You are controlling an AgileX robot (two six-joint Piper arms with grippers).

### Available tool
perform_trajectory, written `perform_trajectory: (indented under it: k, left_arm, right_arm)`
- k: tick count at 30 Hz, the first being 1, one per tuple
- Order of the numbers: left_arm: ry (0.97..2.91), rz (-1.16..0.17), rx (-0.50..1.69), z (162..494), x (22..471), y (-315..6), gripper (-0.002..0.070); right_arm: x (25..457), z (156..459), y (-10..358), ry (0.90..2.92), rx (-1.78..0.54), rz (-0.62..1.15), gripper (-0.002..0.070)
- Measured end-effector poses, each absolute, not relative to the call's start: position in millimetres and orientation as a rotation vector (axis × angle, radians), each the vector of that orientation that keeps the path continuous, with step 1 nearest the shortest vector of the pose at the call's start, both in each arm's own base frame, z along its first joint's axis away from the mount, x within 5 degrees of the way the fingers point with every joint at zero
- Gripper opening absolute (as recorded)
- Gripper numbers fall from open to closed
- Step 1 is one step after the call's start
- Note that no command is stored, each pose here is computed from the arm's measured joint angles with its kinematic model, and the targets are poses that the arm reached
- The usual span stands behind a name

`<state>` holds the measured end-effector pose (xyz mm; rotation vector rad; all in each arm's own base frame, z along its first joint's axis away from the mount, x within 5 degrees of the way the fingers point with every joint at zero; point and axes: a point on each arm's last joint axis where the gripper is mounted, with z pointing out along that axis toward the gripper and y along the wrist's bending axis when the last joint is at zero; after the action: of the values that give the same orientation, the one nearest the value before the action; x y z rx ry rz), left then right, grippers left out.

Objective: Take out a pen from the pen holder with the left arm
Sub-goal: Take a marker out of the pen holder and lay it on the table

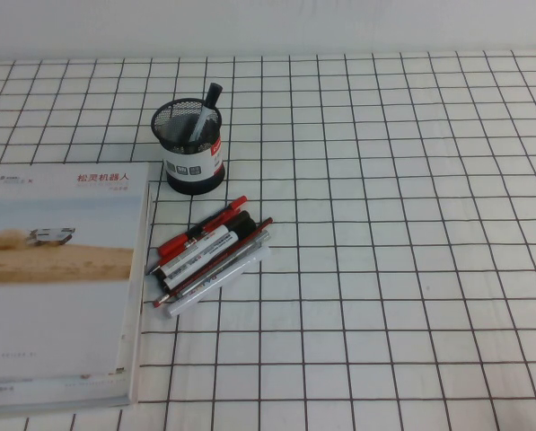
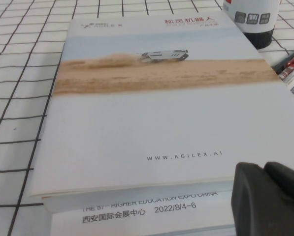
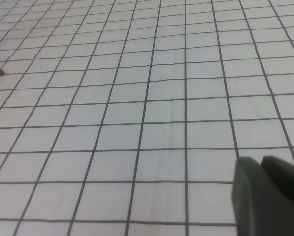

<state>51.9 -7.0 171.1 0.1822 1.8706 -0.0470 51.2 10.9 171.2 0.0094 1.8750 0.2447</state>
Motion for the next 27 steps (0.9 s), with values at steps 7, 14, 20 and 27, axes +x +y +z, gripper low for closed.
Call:
perform_trajectory:
  k: [7,14,20,27]
  left_arm:
    - [1.823,-0.181,0.087,176,53,-11,0.0000]
    - [1.731,-0.443,-0.133,186,54,-16,0.0000]
    - [1.622,-0.551,-0.261,195,55,-14,0.0000]
    - [1.577,-0.614,-0.322,203,55,-13,0.0000]
  right_arm:
    - [51,171,11,1.875,0.009,0.245,-0.0015]
    - [51,171,11,1.875,0.009,0.245,-0.0015]
    - [51,171,11,1.875,0.009,0.245,-0.0015]
    - [51,171,11,1.875,0.009,0.245,-0.0015]
